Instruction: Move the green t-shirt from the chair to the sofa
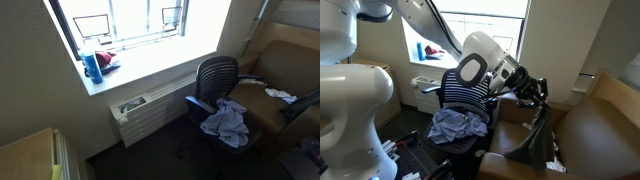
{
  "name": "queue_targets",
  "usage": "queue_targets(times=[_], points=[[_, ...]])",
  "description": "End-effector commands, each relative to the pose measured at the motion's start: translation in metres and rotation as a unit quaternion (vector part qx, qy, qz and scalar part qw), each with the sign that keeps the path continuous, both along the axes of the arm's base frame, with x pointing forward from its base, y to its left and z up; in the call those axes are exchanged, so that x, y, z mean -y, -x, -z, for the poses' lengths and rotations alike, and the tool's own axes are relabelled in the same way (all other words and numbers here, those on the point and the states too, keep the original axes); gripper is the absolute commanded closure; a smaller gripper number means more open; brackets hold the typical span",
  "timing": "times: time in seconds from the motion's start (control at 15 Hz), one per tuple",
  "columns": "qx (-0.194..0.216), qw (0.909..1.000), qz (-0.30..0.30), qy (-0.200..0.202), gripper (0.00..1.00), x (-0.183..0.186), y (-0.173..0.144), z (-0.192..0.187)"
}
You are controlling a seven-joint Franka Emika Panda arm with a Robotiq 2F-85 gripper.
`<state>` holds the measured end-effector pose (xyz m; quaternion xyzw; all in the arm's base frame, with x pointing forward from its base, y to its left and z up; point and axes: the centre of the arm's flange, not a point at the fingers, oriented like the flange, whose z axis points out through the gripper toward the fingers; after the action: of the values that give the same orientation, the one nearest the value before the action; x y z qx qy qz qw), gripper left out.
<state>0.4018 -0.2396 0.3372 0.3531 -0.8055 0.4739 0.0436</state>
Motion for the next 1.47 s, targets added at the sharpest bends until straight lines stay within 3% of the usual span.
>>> queue_targets(times=[0.0, 0.13, 0.27, 0.4, 0.73, 1.07, 1.4], points=[[0.06, 0.9953, 0.01, -0.075, 0.99, -0.049, 0.025, 0.031], [0.106, 0.9896, 0.009, -0.098, 0.99, -0.09, 0.021, 0.041], [0.156, 0.9836, -0.022, -0.089, 0.99, -0.126, 0.018, 0.045], [0.19, 0.9788, -0.064, -0.041, 0.99, -0.157, 0.018, 0.041], [0.21, 0.9706, -0.109, 0.044, 0.99, -0.209, 0.025, 0.024], [0.231, 0.9562, -0.108, 0.144, 0.99, -0.211, 0.039, 0.016], [0.262, 0.9296, -0.088, 0.243, 0.99, -0.188, 0.016, 0.018]])
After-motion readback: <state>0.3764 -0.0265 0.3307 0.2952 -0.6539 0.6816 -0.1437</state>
